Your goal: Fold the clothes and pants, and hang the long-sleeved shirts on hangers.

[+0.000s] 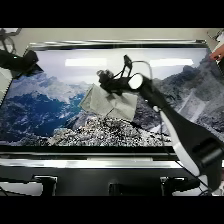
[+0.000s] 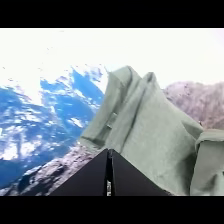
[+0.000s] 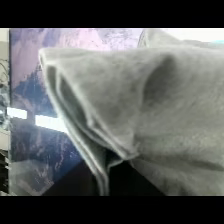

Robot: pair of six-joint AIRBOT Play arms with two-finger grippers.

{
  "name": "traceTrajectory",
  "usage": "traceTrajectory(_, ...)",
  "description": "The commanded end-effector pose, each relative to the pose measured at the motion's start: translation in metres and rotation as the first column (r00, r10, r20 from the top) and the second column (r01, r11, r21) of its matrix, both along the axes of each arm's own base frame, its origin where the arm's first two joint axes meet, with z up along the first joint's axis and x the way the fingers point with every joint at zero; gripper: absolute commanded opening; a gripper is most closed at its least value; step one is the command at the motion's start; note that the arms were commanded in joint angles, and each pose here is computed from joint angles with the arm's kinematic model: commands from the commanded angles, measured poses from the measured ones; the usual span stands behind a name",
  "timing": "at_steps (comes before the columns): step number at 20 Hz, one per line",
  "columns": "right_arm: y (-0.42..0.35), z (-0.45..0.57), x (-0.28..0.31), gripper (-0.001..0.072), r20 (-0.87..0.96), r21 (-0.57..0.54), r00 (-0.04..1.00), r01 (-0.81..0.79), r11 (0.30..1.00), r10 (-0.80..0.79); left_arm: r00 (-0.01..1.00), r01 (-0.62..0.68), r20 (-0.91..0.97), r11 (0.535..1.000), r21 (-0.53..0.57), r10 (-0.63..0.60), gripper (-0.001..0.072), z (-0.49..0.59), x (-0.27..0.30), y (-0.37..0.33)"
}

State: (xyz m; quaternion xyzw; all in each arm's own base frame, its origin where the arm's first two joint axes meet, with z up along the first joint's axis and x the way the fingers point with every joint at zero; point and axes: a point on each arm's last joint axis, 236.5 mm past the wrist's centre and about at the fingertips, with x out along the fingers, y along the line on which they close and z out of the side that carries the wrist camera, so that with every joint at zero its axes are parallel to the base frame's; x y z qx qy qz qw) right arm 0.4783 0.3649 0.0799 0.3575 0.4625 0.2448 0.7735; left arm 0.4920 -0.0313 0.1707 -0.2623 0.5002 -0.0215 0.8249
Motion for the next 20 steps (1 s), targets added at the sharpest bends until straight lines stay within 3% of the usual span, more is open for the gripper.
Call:
traceTrajectory(1,0.034,-0.032,0.007,0.0028,-0.036,0.068,0.998,0.053,0.996,-0.051,0.999,-0.042,0.001,0.999,0.025,0.042,0.0016,0.006,-0.008,0.033)
traceTrajectory(6,0.036,-0.058,0.026,0.0049,-0.055,0.097,0.99,0.132,0.986,-0.127,0.999,-0.035,0.002,0.999,0.028,0.035,0.0016,0.006,-0.008,0.032)
traceTrajectory(10,0.04,-0.046,0.028,0.0434,-0.07,0.153,0.988,0.149,0.977,-0.14,0.999,-0.035,0.002,0.999,0.028,0.035,0.0016,0.006,-0.008,0.032)
traceTrajectory(11,0.042,-0.035,0.023,0.0439,-0.051,0.156,0.992,0.12,0.98,-0.113,0.999,-0.035,0.002,0.999,0.028,0.035,0.0016,0.006,-0.008,0.032)
traceTrajectory(13,0.03,-0.004,0.022,0.0536,0.011,0.156,0.997,0.076,0.985,-0.079,0.999,-0.035,0.002,0.999,0.028,0.035,0.0016,0.006,-0.008,0.032)
traceTrajectory(15,-0.003,0.031,0.026,0.0537,0.034,0.166,0.997,0.068,0.984,-0.075,0.999,-0.035,0.002,0.999,0.028,0.035,0.0016,0.006,-0.008,0.032)
traceTrajectory(17,-0.068,0.055,0.032,0.0562,0.031,0.124,0.997,0.072,0.99,-0.076,0.999,-0.035,0.002,0.999,0.028,0.035,0.0016,0.006,-0.008,0.032)
traceTrajectory(19,-0.141,0.055,0.031,0.0691,-0.004,0.046,0.997,0.072,0.996,-0.072,0.999,-0.034,0.001,0.999,0.028,0.034,0.0016,0.005,-0.008,0.032)
traceTrajectory(20,-0.178,0.045,0.026,0.0692,-0.041,0.01,0.998,0.053,0.999,-0.052,0.999,-0.032,-0.004,0.999,0.028,0.033,0.0016,0.005,-0.01,0.032)
